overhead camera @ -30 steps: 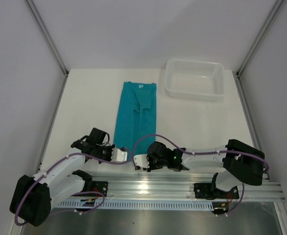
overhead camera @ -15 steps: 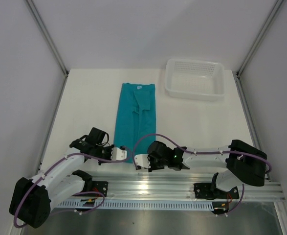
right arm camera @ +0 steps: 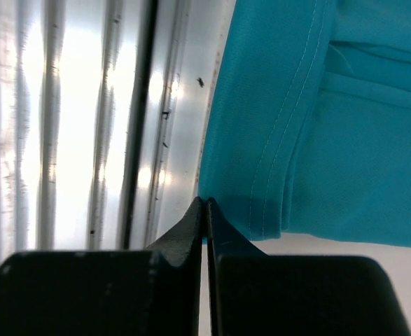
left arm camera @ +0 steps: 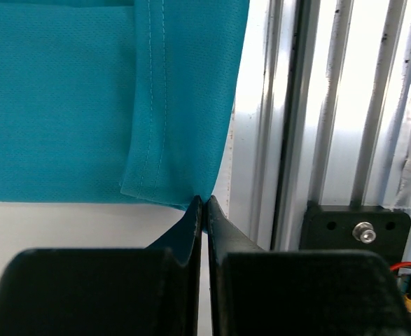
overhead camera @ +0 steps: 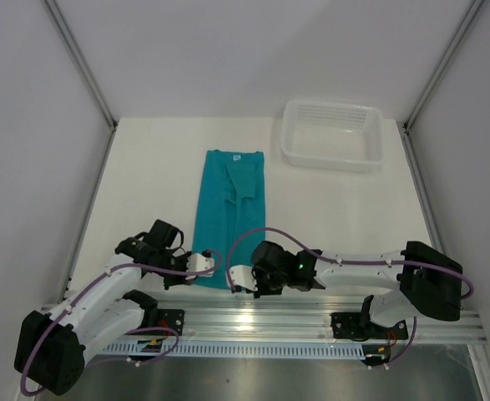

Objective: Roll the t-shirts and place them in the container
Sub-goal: Roll the tshirt

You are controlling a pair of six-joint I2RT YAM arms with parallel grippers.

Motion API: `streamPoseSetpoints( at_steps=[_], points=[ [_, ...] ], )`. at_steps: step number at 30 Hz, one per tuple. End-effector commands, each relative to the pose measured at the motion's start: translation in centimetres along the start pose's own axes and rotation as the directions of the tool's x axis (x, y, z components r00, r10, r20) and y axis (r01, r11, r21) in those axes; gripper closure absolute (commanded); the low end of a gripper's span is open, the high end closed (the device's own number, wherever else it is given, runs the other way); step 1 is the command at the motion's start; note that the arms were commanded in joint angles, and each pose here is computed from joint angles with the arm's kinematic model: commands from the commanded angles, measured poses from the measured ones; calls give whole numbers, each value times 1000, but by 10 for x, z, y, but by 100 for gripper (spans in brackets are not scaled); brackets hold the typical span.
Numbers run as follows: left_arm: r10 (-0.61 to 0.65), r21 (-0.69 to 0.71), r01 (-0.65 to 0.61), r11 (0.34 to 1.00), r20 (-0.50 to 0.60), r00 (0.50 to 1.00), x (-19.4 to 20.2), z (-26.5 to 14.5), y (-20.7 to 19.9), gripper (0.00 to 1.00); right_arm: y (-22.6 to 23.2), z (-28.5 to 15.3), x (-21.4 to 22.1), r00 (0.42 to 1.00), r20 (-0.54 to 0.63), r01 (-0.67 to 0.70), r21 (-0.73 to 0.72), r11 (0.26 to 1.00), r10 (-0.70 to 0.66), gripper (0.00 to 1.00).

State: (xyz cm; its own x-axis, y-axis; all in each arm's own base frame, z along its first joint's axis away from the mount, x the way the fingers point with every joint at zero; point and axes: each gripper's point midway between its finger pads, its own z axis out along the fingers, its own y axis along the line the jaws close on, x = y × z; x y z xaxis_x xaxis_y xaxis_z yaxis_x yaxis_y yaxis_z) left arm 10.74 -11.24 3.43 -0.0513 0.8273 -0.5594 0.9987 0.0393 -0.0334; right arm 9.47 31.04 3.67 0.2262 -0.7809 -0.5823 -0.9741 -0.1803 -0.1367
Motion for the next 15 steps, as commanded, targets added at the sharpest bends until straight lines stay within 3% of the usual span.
streamPoseSetpoints(
  at_steps=[1,6,10,15],
  points=[
    [-63,44,63,997,12,998,-7,-9,-15,99,18,-17,-22,997,62,-32,-100,995,38,100],
    [-67,46,65,997,25,997,-14,-16,-17,99,25,-27,-35,993,106,-39,-154,987,56,100],
    [-68,57,64,996,67,995,-30,-21,-11,99,4,-31,-38,982,152,-92,-129,987,112,100],
    [-192,102,185,978,65,979,-38,-19,3,99,-26,-28,-31,978,153,-137,-55,989,144,94]
  ],
)
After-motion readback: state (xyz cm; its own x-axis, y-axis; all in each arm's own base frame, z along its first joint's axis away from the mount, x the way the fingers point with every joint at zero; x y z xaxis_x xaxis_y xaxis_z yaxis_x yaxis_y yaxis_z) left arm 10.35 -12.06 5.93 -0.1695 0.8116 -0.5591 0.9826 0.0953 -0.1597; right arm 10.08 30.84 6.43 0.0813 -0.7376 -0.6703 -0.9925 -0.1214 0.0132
